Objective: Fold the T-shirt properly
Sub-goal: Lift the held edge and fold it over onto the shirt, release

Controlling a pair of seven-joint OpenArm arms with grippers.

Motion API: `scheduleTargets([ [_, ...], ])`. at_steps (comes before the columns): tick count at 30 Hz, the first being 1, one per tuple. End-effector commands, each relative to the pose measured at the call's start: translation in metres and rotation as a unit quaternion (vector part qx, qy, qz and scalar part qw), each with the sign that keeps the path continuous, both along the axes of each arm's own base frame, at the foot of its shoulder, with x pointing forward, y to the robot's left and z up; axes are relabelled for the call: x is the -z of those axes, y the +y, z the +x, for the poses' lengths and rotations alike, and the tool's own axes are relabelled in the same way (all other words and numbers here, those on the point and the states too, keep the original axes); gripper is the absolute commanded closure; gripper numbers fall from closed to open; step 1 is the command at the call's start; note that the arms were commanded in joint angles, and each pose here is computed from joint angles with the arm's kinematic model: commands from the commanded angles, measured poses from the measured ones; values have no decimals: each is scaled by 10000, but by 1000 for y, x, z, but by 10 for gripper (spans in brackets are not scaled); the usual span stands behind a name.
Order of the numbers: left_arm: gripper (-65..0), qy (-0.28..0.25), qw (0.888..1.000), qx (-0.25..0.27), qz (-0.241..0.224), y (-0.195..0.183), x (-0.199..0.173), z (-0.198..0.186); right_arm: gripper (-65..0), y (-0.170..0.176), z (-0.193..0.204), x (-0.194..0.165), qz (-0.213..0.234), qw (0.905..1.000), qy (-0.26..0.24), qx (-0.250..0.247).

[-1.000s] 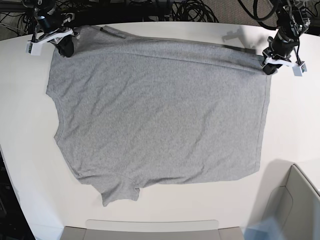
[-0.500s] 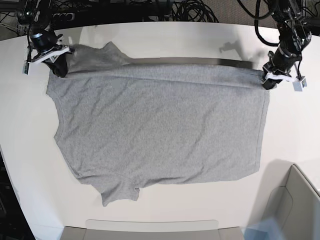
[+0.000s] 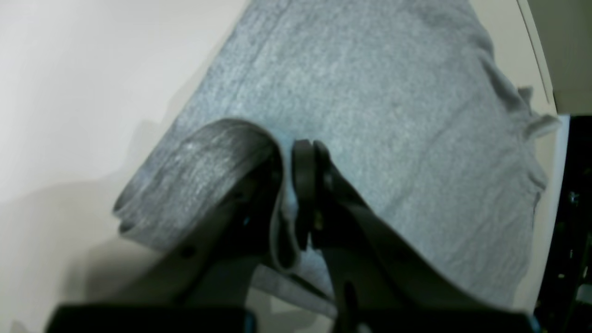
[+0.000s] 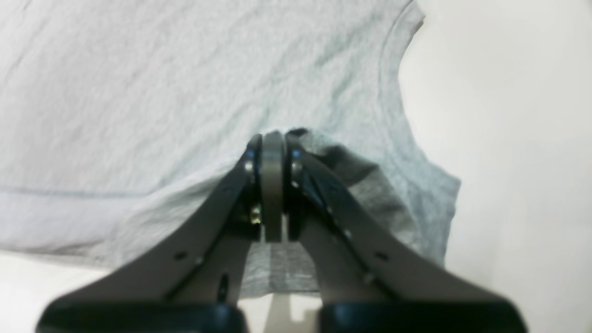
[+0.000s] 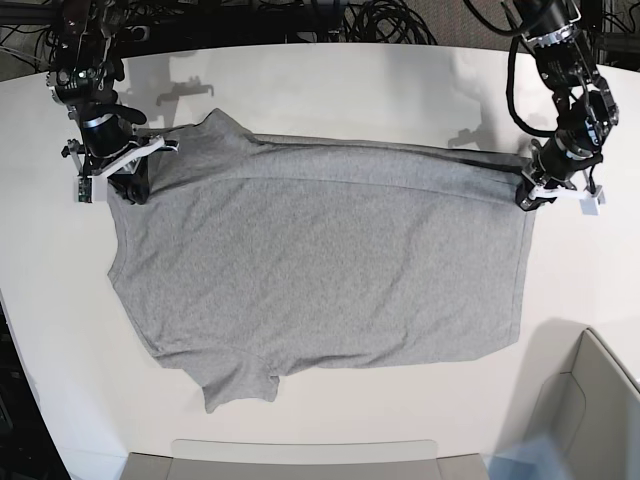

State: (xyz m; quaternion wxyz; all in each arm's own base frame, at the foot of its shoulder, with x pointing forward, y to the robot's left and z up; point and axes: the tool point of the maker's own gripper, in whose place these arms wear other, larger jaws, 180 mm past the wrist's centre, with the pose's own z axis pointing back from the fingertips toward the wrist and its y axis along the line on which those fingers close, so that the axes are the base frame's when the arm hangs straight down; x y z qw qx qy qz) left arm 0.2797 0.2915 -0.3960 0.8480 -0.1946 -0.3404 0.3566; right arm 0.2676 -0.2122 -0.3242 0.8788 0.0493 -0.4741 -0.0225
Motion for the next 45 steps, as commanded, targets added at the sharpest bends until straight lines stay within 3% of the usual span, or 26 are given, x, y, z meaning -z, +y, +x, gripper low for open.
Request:
scheduleTargets([
  [1, 0, -216, 9997, -12, 93, 8, -14, 11, 0, -4, 11, -14, -52, 9996, -283, -9],
  [10, 0, -501, 9981, 78, 337, 23, -40, 38, 0, -20, 36, -13, -103, 9993, -355, 106],
  [18, 0, -258, 9996, -131, -56, 26, -17, 48, 0, -30, 57, -10, -26, 9990, -372, 250],
  [25, 0, -346, 9993, -152, -75, 27, -22, 59, 0, -34, 76, -11, -36, 9990, -394, 227],
  [31, 0, 1, 9987, -154, 488, 40, -14, 66, 0, -29, 95, -3, -141, 9996, -264, -12],
  [37, -29, -99, 9976, -221, 642, 42, -17, 72, 0, -39, 114, -3, -69, 9996, -256, 130],
  [40, -30, -124, 9968, -8, 784, 30, -15, 79, 0, -36, 120, 3, -50, 9998, -170, 100],
  [43, -40, -68, 9961, 210, 850, 17, -9, 81, 0, -37, 122, 5, -346, 9993, -122, 48],
  [45, -73, -35, 9961, 258, 846, 14, -7, 81, -69, -35, 123, 5, -519, 9986, -114, 4],
])
